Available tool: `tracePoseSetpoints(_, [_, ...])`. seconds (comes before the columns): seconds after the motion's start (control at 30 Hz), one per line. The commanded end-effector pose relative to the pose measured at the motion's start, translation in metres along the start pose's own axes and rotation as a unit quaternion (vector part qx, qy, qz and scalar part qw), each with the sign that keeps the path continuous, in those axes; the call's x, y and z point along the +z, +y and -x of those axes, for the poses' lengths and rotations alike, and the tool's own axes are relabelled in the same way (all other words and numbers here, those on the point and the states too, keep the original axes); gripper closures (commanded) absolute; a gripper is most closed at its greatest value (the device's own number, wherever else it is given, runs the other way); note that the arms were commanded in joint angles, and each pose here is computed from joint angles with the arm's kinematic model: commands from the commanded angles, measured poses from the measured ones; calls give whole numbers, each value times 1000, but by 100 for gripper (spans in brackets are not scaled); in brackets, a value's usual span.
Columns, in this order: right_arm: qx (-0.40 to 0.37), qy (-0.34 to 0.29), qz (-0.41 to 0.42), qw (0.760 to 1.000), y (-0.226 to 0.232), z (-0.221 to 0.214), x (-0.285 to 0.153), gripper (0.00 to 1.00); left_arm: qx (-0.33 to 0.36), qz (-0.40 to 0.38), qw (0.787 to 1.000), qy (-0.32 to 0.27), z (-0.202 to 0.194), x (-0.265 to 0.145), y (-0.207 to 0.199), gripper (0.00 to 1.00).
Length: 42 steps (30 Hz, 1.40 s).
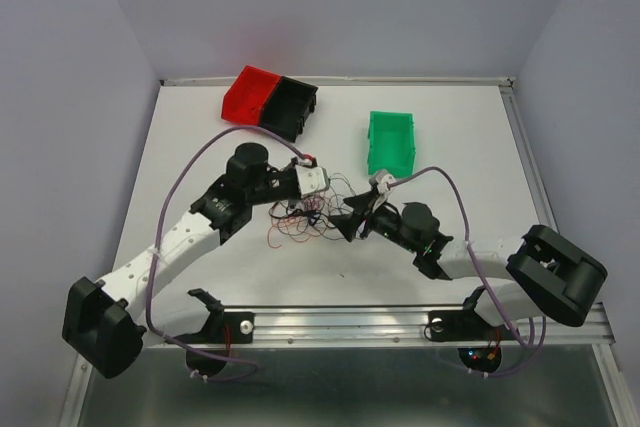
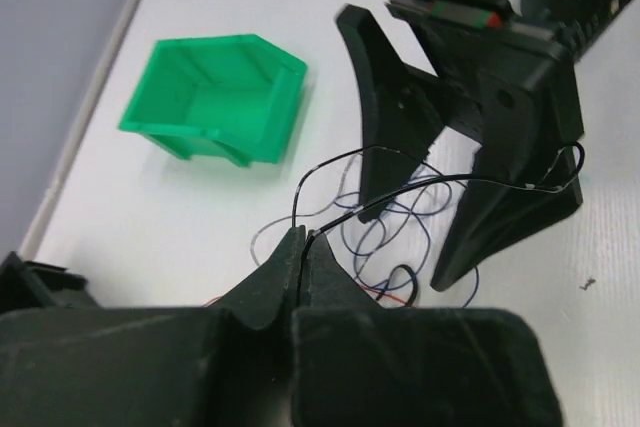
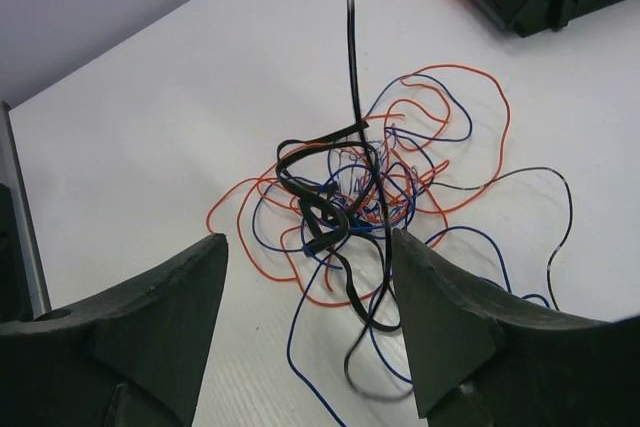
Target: Untangle the cables
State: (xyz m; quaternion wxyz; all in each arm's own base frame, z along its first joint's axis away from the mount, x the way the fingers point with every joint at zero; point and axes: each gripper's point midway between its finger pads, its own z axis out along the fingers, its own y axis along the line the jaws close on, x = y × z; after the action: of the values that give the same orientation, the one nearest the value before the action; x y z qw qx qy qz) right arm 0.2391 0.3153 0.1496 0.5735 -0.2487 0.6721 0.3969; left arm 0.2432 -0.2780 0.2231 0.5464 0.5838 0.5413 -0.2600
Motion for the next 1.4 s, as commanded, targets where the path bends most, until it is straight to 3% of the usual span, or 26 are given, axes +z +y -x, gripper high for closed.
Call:
tracePoseSetpoints(0.0, [-30, -44, 30, 998, 11, 15, -2, 27, 34, 104, 991, -78, 97, -41, 48, 100])
tracePoseSetpoints(0.17, [-35, -38, 23, 998, 6, 7, 4, 28, 40, 182, 975, -123, 166, -88, 76, 100])
tracePoseSetpoints(0.3, [-33, -60, 36, 997, 9, 11, 5, 24, 48, 293, 942, -158, 224, -139, 114, 100])
tracePoseSetpoints(0.43, [-32, -63, 29, 997, 6, 8, 7, 21, 52, 398, 897, -188, 259, -185, 146, 100])
tracePoseSetpoints(0.57, [-32, -62, 21, 997, 2, 4, 12, 20, 45, 512, 832, -208, 288, -237, 178, 100])
tracePoseSetpoints(0.73, [-35, -53, -12, 998, -14, -8, 26, 18, 48, 600, 753, -265, 334, -306, 189, 100])
tracePoseSetpoints(0.87, [-42, -50, -20, 998, -20, -14, 34, 18, 57, 622, 722, -298, 362, -337, 188, 100])
tracePoseSetpoints(0.93, [-45, -62, -14, 997, -18, -10, 36, 19, 57, 622, 717, -308, 369, -342, 188, 100])
tracePoseSetpoints(1.1, [-61, -103, 38, 992, 3, 13, 41, 19, 54, 594, 741, -309, 366, -325, 185, 100])
tracePoseSetpoints(1.37, [-91, -152, 104, 979, 33, 55, 45, 13, 52, 591, 747, -300, 355, -315, 186, 100])
